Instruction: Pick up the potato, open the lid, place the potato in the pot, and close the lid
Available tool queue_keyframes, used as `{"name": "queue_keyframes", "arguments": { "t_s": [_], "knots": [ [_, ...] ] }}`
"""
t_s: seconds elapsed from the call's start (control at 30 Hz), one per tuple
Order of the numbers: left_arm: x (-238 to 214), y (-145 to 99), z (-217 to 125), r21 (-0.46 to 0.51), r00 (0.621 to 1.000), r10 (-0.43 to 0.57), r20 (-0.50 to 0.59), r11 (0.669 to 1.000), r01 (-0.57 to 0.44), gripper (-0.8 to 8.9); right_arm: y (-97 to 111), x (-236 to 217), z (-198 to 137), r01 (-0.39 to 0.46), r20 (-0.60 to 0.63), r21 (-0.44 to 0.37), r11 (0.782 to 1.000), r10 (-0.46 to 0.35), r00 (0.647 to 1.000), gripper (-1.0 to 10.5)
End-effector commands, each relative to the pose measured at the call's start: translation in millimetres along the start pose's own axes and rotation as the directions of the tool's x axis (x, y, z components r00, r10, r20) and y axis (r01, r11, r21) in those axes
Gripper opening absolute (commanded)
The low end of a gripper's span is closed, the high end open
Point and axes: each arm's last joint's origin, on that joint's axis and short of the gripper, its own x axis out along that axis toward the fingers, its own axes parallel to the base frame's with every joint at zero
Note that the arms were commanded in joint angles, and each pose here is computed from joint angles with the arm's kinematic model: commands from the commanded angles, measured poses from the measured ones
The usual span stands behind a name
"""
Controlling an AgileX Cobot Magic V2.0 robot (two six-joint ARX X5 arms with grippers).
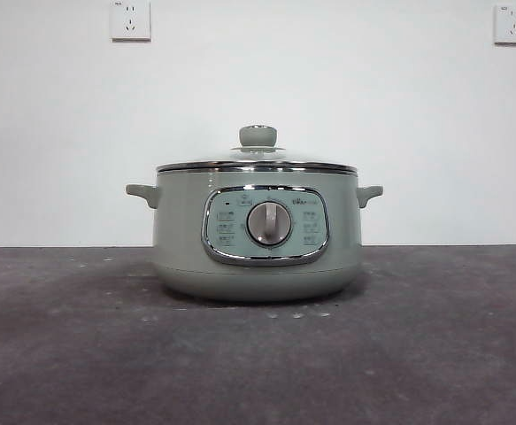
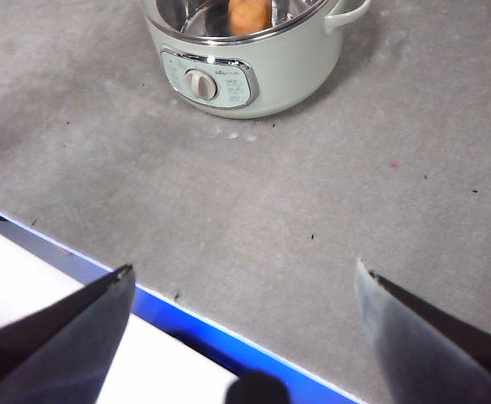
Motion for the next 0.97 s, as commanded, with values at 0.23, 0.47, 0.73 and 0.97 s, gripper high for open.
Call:
{"name": "queue_keyframes", "arguments": {
  "t_s": [0.23, 0.47, 0.73, 0.97],
  "knots": [
    [2.9, 0.8, 0.2, -0.028, 1.000, -0.004, -0.005, 1.000, 0.004, 3.42, -0.5, 1.7, -3.5, 0.004, -0.032, -0.006, 1.000, -0.004, 0.999, 4.4],
    [2.9, 0.8, 0.2, -0.028, 1.000, -0.004, -0.005, 1.000, 0.004, -0.08, -0.5, 1.7, -3.5, 0.004, -0.032, -0.006, 1.000, -0.004, 0.999, 1.2],
    [2.9, 0.8, 0.2, -0.029, 1.000, -0.004, -0.005, 1.000, 0.004, -0.08, -0.5, 1.7, -3.5, 0.004, -0.032, -0.006, 1.000, -0.004, 0.999, -0.1],
    [2.9, 0.8, 0.2, -0.028, 1.000, -0.003, -0.005, 1.000, 0.003, -0.03, -0.5, 1.6, -3.4, 0.004, -0.032, 0.001, 1.000, -0.004, 0.999, 0.0]
  ]
}}
